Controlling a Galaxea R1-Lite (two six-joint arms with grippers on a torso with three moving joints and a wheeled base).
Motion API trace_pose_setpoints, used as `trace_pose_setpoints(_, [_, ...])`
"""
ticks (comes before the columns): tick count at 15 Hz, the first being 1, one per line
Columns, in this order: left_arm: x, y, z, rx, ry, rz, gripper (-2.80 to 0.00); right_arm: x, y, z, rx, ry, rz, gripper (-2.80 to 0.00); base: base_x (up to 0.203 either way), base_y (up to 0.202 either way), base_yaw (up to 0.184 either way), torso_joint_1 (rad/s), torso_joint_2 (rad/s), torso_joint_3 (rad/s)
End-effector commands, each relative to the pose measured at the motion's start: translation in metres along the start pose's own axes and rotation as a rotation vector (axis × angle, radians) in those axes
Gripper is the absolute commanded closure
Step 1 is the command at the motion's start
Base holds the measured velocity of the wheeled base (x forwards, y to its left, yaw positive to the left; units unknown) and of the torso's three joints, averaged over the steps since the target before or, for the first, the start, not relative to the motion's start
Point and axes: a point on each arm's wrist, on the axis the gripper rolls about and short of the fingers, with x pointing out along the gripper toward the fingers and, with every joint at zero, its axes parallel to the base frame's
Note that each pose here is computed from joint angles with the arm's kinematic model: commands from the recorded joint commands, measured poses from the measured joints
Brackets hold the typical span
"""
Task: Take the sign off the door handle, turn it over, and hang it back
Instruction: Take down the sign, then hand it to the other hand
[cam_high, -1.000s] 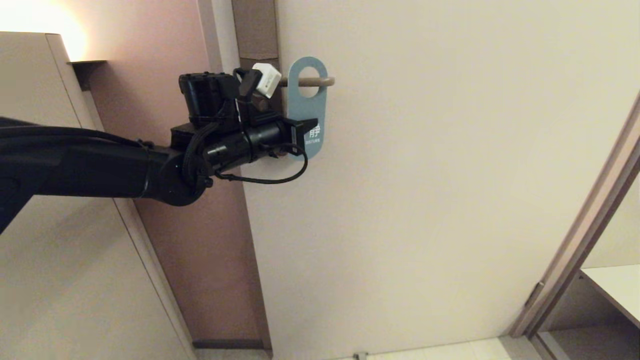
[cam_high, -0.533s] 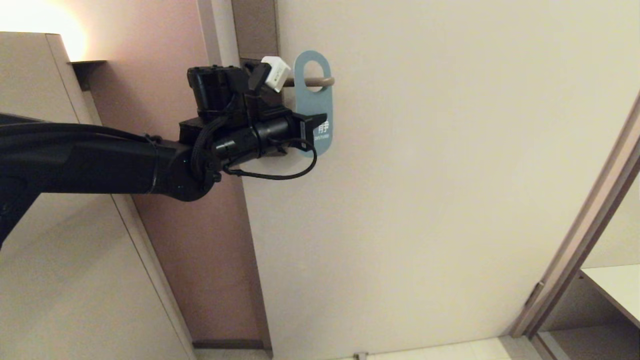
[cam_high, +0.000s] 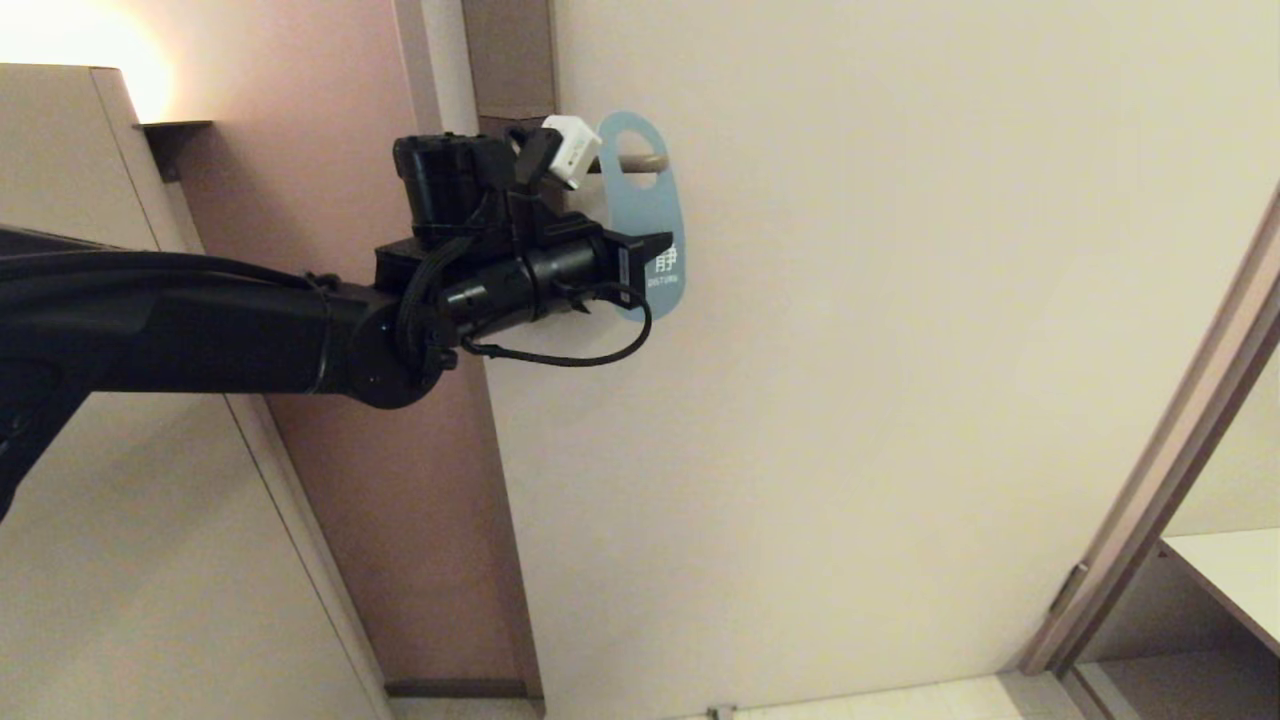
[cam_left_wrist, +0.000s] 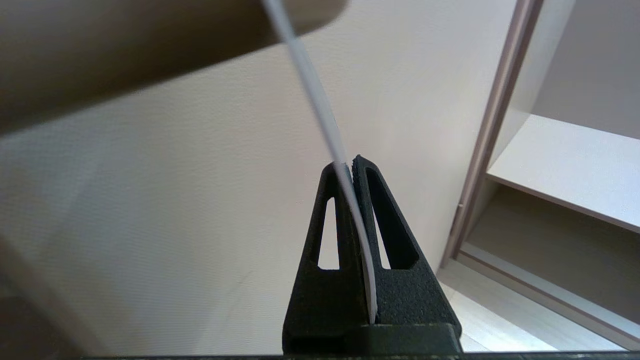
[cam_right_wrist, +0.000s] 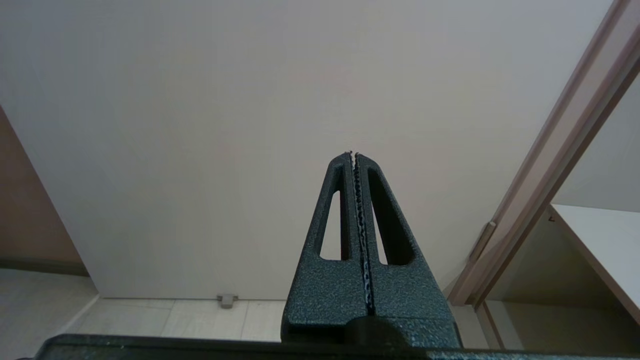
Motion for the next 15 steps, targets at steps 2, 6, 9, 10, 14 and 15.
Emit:
trace_pose_setpoints(2, [0.002,-0.005,-0.001,0.000,0.000,-0.015,0.00,0.000,0.000,0.000,-0.001,-0.001,0.001,0.00,0.000,0.000,0.000,0.000,0.00,0.000])
trace_pose_setpoints(6, [0.005,-0.015,-0.004,-0.003,0.010,-0.040,0.00,0.000,0.000,0.000,-0.001,-0.001,0.001,0.00,0.000,0.000,0.000,0.000,0.00,0.000])
trace_pose_setpoints(9, [0.006,-0.019,-0.005,-0.003,0.010,-0.051,0.00,0.000,0.000,0.000,-0.001,-0.001,0.001,0.00,0.000,0.000,0.000,0.000,0.00,0.000])
trace_pose_setpoints(10, [0.006,-0.021,-0.004,-0.003,0.009,-0.056,0.00,0.000,0.000,0.000,-0.001,-0.001,0.001,0.00,0.000,0.000,0.000,0.000,0.00,0.000])
trace_pose_setpoints(14, [-0.006,-0.028,-0.003,-0.007,0.021,-0.067,0.00,0.000,0.000,0.000,-0.001,-0.001,0.001,0.00,0.000,0.000,0.000,0.000,0.00,0.000])
trace_pose_setpoints(15, [-0.013,-0.032,-0.002,-0.010,0.029,-0.074,0.00,0.000,0.000,0.000,-0.001,-0.001,0.001,0.00,0.000,0.000,0.000,0.000,0.00,0.000])
